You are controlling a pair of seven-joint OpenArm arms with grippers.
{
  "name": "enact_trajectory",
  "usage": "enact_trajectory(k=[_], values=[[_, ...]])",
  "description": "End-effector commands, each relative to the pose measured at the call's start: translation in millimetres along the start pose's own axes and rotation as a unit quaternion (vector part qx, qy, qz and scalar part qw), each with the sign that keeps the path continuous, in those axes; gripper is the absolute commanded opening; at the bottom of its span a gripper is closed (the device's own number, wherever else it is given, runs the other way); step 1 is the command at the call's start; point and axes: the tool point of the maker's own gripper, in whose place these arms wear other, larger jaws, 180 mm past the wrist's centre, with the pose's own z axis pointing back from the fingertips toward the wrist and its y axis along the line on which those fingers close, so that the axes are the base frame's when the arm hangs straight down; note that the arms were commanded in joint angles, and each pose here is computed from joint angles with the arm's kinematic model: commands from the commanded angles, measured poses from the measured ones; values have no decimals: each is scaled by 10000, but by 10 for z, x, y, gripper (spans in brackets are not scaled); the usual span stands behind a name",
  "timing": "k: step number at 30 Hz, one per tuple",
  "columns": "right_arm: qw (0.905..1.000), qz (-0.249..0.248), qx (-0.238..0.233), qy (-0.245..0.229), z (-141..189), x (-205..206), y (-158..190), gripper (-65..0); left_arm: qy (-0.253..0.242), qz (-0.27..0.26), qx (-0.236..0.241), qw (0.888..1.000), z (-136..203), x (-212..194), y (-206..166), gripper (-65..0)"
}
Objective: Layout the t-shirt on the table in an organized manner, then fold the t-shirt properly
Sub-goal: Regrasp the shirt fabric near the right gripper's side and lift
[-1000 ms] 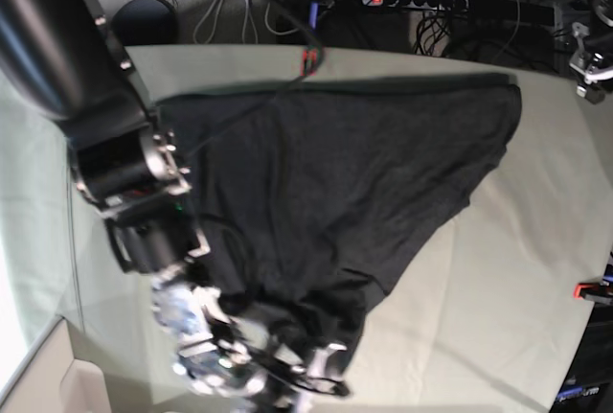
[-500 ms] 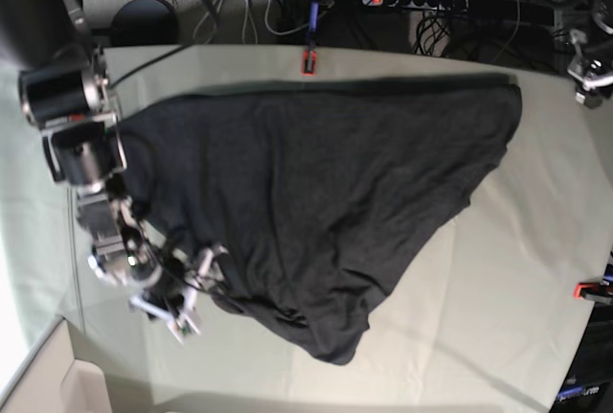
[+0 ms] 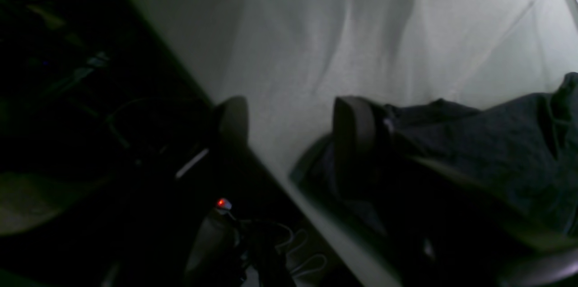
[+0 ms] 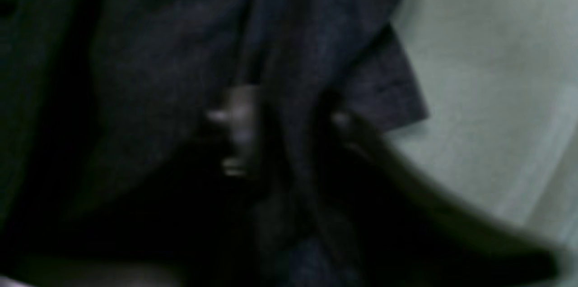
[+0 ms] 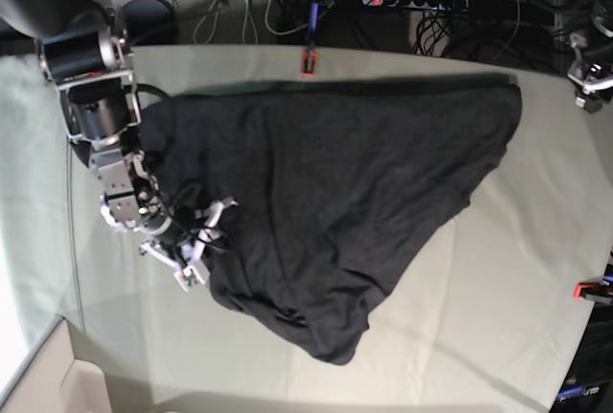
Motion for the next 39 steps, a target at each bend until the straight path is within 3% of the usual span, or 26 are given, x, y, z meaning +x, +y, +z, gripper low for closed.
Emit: enact_trajectory(k=[1,2,5,11,21,27,29,35,39], values=[[9995,45,29,-320,1,251,22,-620,-172,-67,-45,9998,30,104,-25,-355],[9993,71,52,-358,17,243,68,-650,-166,-70,-40,9998,32,101,-21,-355],[9981,298,98,-521,145,288,259,-628,-163,-63,-40,9998,32,96,-21,-355],[9939,828,137,-711,646,422,744,-650,-178,-55,-56,9998,27,106,-34,-355],[9928,780,887,-180,828,-93,1656,-650,-199,-64,-71,9998,23,128,-44,-356],[9928,682,972,-147,939,-213,1788,-641,-207,-78,-71,9997,23,138,-43,-356],[9926,673,987,-198,995,-209,1828,-580,-207,-78,-71,9997,23,138,-43,-356],[9913,724,986,-483,1213,-77,1917,-310,-232,-63,-96,9997,14,155,-64,-356],[9908,842,818,-677,1350,37,1802,-264,-245,-52,-116,9996,7,166,-82,-356]])
